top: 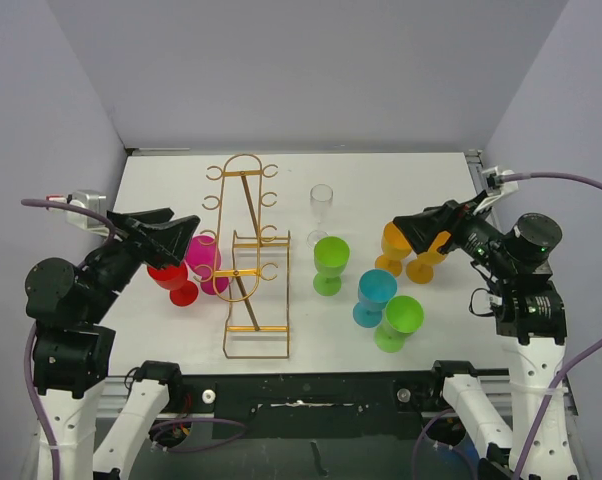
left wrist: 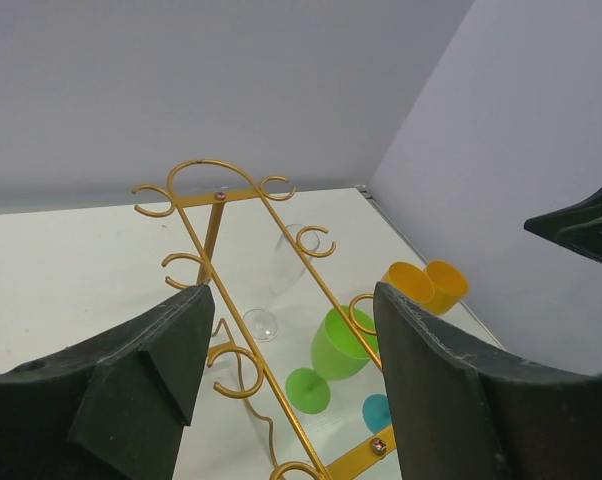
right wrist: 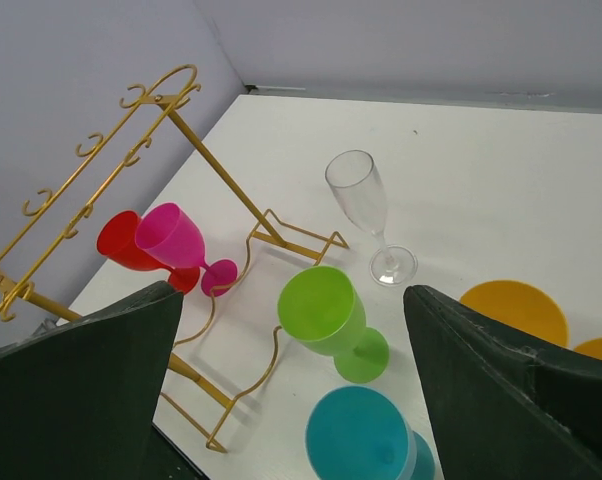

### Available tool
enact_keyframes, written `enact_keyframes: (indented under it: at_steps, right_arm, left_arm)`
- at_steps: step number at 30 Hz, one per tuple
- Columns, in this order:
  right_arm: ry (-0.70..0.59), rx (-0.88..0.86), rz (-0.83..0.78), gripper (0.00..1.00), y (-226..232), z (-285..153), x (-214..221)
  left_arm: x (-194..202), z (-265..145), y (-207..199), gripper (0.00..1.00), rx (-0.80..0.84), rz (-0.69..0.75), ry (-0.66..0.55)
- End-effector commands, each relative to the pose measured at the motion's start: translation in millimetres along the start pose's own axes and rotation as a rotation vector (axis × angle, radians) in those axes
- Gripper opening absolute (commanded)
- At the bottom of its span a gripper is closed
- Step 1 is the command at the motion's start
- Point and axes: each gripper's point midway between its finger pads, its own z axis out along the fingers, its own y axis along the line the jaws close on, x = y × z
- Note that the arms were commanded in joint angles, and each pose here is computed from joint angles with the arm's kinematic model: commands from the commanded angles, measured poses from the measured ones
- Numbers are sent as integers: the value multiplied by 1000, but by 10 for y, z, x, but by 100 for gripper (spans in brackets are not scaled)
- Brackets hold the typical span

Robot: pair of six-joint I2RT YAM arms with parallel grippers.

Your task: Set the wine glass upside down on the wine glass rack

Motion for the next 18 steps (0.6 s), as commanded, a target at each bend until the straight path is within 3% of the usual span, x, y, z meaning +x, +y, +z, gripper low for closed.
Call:
enact_keyframes:
  at_steps: [1, 9, 12, 18]
  right_arm:
    - [-15, -73, -22, 98, 123, 31, -35]
    - [15, -189, -53, 100, 304, 47, 120]
    - [67, -224, -60, 94, 363, 77, 277]
    - [166, -99, -81, 84, 252, 236, 569]
  left_arm:
    - [-251, -5, -87, 63, 14, 38, -66]
    - [-278, -3, -98, 63, 15, 40, -69]
    - [-306, -6, -110, 63, 15, 39, -75]
    - [-333, 47, -109, 63, 10, 9, -65]
